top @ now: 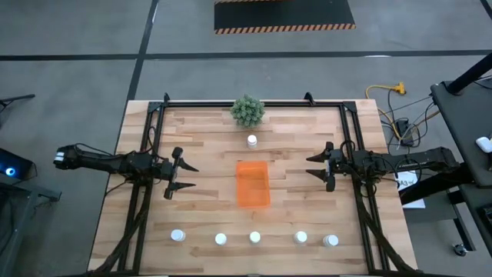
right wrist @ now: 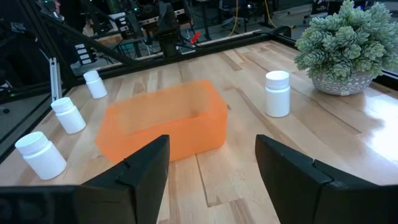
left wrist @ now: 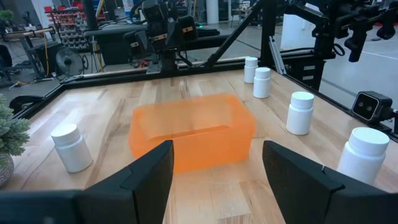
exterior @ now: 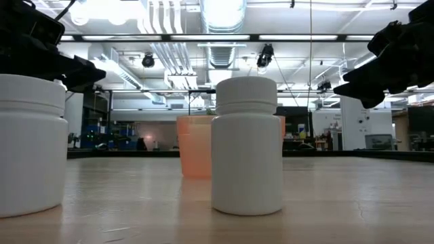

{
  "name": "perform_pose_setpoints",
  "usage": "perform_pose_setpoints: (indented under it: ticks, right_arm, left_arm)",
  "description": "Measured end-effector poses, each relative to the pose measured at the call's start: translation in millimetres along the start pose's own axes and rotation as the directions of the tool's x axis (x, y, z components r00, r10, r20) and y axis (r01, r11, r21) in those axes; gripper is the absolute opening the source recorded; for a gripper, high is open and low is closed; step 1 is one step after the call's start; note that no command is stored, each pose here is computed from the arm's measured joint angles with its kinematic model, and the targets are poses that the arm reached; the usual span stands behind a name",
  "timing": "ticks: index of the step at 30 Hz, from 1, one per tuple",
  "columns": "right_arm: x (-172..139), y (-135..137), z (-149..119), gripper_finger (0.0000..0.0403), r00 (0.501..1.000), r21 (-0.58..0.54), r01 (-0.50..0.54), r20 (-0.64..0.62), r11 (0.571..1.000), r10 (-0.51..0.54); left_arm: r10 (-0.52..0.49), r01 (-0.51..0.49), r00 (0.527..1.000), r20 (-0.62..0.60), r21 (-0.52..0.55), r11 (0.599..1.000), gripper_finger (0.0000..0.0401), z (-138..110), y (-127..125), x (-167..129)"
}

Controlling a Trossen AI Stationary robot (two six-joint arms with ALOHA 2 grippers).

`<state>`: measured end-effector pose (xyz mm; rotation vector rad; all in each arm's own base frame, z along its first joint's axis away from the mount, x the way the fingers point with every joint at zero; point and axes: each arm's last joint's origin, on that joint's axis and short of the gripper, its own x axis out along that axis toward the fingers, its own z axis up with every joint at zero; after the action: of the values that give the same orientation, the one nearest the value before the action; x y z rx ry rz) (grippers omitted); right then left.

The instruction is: Pick and place pill bottles into a basket

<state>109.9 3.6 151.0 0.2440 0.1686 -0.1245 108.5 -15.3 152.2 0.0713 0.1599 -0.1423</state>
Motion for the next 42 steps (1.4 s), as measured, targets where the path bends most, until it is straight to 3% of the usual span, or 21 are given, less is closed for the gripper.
perform_pose_setpoints:
  ticks: [23,27,35,39,42]
  right_arm:
    - [0.0,0.0,0.0,0.0226,1.0,-0.006,0.0,0.0,1.0,0.0]
    - [0.0,-0.1,-0.1,0.0226,1.0,-0.194,0.002,0.0,0.981,-0.002]
    - [0.1,-0.1,-0.1,0.0226,1.0,-0.476,0.002,0.0,0.879,-0.002]
    - [0.1,-0.1,0.0,0.0226,1.0,-0.534,0.002,0.0,0.845,-0.002]
    - [0.1,-0.1,-0.1,0.0226,1.0,-0.518,0.002,0.0,0.855,-0.002]
  left_arm:
    - [0.0,0.0,1.0,0.0,0.0,1.0,0.0228,0.1,0.0,0.0]
    - [0.0,0.0,1.0,0.0,0.0,1.0,0.0228,0.1,0.0,0.0]
    - [0.0,0.0,1.0,0.0,0.0,1.0,0.0228,0.0,0.0,0.0]
    - [0.0,0.0,1.0,0.0,0.0,1.0,0.0228,0.0,0.0,0.0]
    - [0.0,0.0,1.0,0.0,0.0,1.0,0.0228,0.1,0.0,0.0]
